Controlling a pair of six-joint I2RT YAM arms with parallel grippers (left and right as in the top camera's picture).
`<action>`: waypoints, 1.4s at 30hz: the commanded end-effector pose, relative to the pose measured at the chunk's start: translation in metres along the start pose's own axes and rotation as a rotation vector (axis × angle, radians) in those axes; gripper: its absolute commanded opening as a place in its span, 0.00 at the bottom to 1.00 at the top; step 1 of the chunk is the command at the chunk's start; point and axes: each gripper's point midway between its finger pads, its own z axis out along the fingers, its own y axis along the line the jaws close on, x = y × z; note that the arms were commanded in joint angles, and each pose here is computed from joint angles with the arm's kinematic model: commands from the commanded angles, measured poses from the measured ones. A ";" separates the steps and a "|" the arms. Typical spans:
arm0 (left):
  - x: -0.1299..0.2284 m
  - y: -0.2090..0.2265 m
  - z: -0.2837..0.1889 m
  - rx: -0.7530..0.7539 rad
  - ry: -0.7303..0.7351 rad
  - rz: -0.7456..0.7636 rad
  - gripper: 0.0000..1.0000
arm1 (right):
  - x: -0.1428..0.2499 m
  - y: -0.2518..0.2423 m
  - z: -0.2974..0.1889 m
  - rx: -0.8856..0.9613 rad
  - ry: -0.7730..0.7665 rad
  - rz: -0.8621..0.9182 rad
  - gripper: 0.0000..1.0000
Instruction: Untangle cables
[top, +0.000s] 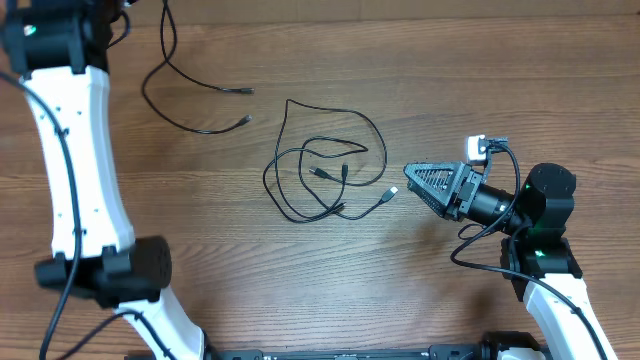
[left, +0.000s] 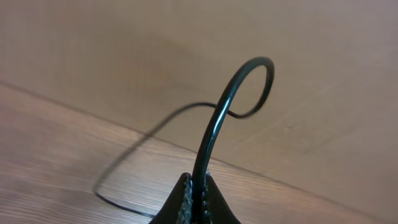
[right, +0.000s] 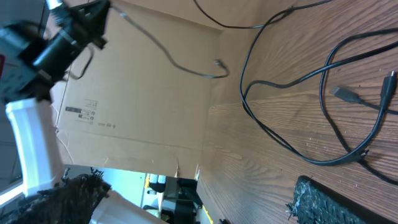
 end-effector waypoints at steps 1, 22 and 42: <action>0.018 0.019 0.040 -0.020 0.058 -0.245 0.04 | -0.006 0.003 -0.001 0.005 -0.027 -0.026 1.00; -0.001 0.249 0.046 -0.438 -0.034 -0.493 0.04 | -0.016 -0.003 -0.002 0.039 -0.086 -0.026 1.00; 0.025 0.343 0.045 -0.683 -0.081 -0.667 1.00 | -0.018 -0.004 -0.002 0.046 -0.098 -0.026 1.00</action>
